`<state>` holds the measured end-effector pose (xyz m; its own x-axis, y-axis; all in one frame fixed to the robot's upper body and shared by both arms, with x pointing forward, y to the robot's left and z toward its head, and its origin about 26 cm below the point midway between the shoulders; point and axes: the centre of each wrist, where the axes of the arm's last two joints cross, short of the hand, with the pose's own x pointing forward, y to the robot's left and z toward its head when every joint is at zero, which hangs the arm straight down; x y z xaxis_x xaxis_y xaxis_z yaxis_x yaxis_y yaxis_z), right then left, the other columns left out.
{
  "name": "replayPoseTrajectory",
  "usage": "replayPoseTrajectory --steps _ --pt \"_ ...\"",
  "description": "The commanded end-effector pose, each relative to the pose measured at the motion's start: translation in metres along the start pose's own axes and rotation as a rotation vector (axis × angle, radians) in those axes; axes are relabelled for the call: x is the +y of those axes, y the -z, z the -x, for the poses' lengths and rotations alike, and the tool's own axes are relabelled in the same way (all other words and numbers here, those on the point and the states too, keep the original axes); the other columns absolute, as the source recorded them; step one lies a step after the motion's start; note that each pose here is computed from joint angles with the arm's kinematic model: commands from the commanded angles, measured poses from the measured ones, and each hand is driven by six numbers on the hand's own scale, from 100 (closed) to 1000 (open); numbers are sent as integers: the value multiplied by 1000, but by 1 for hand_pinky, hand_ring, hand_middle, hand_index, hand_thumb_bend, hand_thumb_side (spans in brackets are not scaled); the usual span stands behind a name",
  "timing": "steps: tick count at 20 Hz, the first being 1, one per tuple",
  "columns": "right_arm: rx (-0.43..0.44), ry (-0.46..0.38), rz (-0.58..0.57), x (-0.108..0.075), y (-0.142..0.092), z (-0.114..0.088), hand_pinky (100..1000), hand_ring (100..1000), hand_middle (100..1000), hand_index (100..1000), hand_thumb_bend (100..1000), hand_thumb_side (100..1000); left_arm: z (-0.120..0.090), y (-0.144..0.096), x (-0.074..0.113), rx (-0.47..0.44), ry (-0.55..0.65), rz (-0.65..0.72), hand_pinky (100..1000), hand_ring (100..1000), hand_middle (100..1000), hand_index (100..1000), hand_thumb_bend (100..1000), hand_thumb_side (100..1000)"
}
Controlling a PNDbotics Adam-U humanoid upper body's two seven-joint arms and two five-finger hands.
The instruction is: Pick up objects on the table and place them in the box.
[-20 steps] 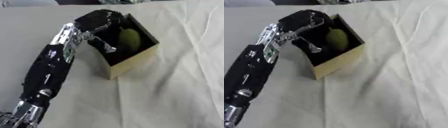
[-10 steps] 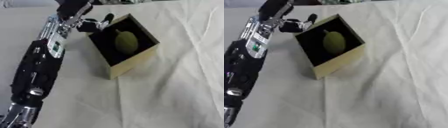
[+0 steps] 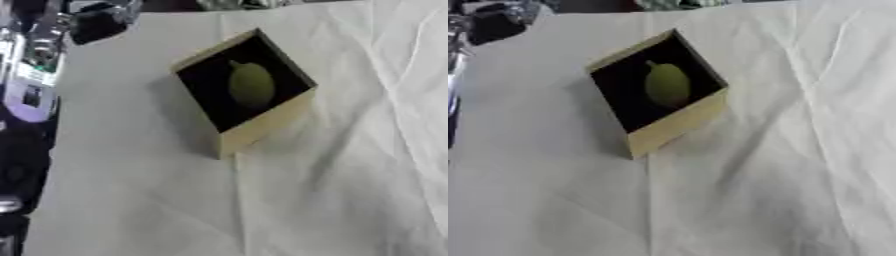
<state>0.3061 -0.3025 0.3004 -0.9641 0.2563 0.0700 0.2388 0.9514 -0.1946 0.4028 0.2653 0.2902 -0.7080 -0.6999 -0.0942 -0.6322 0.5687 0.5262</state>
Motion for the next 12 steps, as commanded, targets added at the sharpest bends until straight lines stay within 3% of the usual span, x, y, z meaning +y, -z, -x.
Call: replayPoseTrajectory --steps 1,6,12 --pt "-43 -35 -6 -8 10 -7 834 826 647 745 100 345 14 -6 50 32 97 -102 661 646 557 742 203 188" --pt "-44 -41 3 -8 10 -6 834 826 646 745 100 346 14 -34 81 127 132 -221 667 651 563 744 231 215" --pt "-39 -32 11 -6 8 -6 835 828 645 745 100 351 -10 -64 87 131 47 -382 685 660 573 757 315 246"
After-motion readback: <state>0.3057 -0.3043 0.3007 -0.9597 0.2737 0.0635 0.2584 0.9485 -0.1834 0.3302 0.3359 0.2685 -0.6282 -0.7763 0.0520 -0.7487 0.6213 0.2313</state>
